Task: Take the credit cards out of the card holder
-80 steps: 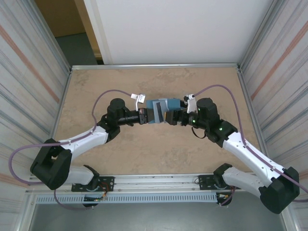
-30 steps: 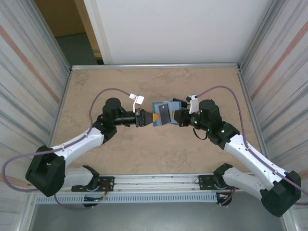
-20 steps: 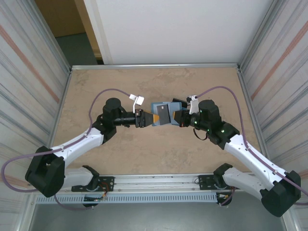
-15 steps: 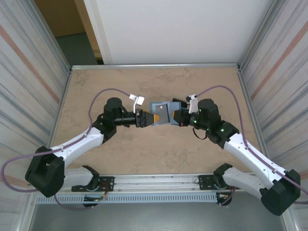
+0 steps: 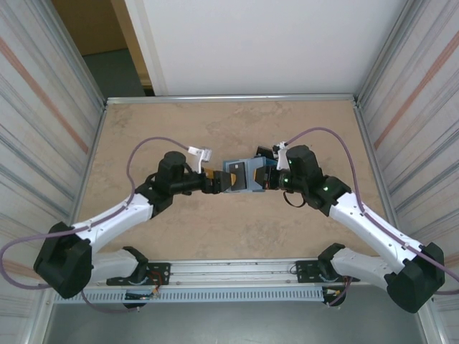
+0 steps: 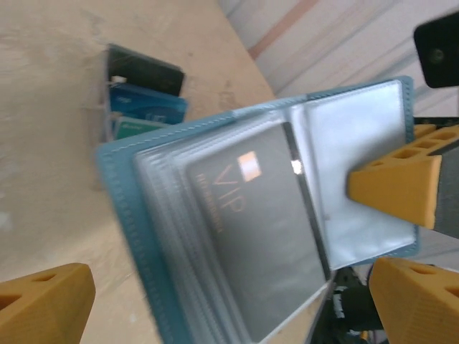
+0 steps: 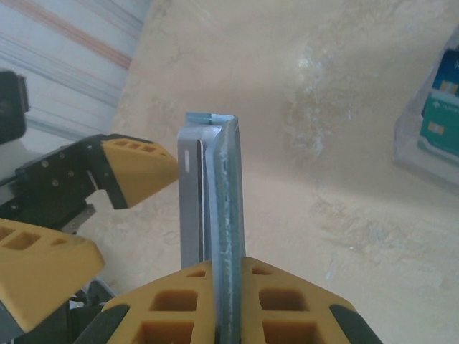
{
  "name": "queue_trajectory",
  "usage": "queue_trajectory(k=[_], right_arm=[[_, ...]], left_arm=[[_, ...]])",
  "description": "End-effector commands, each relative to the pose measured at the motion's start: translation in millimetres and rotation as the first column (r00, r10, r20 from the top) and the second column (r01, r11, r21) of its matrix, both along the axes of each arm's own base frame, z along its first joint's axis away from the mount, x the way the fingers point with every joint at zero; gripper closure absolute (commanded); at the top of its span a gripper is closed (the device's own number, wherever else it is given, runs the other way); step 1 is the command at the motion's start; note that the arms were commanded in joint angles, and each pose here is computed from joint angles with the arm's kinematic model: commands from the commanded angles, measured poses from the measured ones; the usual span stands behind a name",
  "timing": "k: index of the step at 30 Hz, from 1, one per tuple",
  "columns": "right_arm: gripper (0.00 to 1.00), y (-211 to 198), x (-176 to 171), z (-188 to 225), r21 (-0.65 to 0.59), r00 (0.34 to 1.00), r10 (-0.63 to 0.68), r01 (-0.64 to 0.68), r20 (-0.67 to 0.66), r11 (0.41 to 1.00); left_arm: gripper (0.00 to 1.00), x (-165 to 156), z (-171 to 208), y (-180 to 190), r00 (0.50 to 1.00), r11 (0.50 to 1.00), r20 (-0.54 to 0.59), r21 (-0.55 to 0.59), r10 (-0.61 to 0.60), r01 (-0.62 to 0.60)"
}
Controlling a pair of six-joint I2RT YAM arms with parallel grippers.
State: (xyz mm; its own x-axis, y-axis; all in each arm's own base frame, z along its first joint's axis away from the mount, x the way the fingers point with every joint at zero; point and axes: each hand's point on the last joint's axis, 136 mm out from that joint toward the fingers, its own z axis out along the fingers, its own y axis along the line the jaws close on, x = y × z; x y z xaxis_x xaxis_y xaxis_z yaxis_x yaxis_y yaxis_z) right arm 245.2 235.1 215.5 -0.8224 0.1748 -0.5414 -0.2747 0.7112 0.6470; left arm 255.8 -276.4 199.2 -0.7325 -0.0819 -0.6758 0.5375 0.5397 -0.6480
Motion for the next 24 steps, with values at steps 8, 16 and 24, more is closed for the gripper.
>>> queue_trajectory(k=[8,16,24], right_arm=[[1.00,4.6,-20.5,-36.0,-0.082,0.988,-0.060,0.049,-0.141,0.995],[1.00,30.1,-23.6,-65.1,-0.156,0.976,-0.021,-0.013,-0.218,0.988],[1.00,24.0,-25.3,-87.2,-0.196,0.965,-0.034,-0.018,-0.261,0.980]], left_arm=[[0.01,8.3,-1.3,68.6,0.938,0.929,0.122,0.146,0.323,-0.339],[0.01,8.5,-4.0,72.4,0.931,0.917,0.145,0.178,0.334,-0.357],[0.01,9.0,-6.7,61.4,0.941,0.925,0.160,0.191,0.299,-0.327]])
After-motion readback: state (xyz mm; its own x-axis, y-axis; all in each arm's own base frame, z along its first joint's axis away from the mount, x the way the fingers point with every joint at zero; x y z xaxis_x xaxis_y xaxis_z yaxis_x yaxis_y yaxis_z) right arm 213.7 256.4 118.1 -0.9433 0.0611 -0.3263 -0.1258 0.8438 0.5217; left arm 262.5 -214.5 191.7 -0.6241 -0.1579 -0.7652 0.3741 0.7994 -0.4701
